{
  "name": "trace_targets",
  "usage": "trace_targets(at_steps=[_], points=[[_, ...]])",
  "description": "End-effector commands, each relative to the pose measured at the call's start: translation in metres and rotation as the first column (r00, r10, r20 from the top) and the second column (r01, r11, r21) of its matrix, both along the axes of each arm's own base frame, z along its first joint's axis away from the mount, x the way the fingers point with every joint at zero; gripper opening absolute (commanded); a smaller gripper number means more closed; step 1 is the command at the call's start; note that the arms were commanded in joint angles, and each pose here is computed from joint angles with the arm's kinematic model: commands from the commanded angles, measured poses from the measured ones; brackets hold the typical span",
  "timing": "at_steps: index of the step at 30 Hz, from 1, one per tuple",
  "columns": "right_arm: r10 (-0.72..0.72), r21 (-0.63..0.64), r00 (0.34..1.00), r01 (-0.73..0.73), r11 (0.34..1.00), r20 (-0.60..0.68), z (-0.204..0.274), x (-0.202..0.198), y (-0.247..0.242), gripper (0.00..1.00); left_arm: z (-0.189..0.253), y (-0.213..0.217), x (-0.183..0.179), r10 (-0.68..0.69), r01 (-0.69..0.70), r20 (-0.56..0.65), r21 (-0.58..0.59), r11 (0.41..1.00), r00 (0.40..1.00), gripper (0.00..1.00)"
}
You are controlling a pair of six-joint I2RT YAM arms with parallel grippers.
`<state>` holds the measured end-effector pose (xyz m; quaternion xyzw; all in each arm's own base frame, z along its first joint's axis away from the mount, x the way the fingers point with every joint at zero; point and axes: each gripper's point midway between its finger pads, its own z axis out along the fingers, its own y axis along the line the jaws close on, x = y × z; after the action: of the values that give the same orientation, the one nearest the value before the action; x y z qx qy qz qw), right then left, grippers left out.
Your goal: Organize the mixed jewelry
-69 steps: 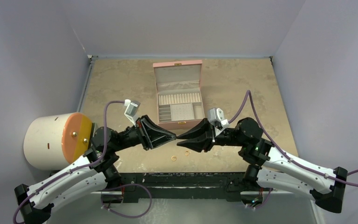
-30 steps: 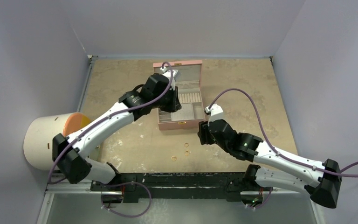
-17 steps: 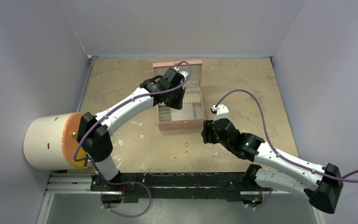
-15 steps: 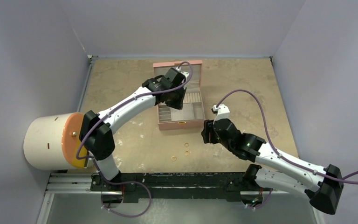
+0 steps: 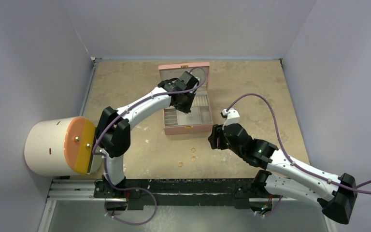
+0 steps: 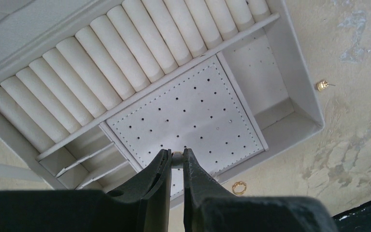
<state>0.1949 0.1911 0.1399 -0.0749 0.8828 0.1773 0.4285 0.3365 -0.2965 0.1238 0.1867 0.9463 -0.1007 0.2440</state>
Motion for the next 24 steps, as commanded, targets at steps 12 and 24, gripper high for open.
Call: trace_targets(at_steps=[12,24], points=[[-0.004,0.027,1.0,0.005,1.0,-0.022,-0.001,-0.003,0.002,0.58,0.0,-0.007,0.01,-0.025,0.025,0.024,-0.002,1.0,0.999,0.0],[-0.013,0.022,1.0,0.014,1.0,-0.025,-0.003,-0.004,-0.001,0.58,-0.001,-0.009,-0.001,-0.058,0.058,0.006,-0.02,0.998,0.998,0.0]])
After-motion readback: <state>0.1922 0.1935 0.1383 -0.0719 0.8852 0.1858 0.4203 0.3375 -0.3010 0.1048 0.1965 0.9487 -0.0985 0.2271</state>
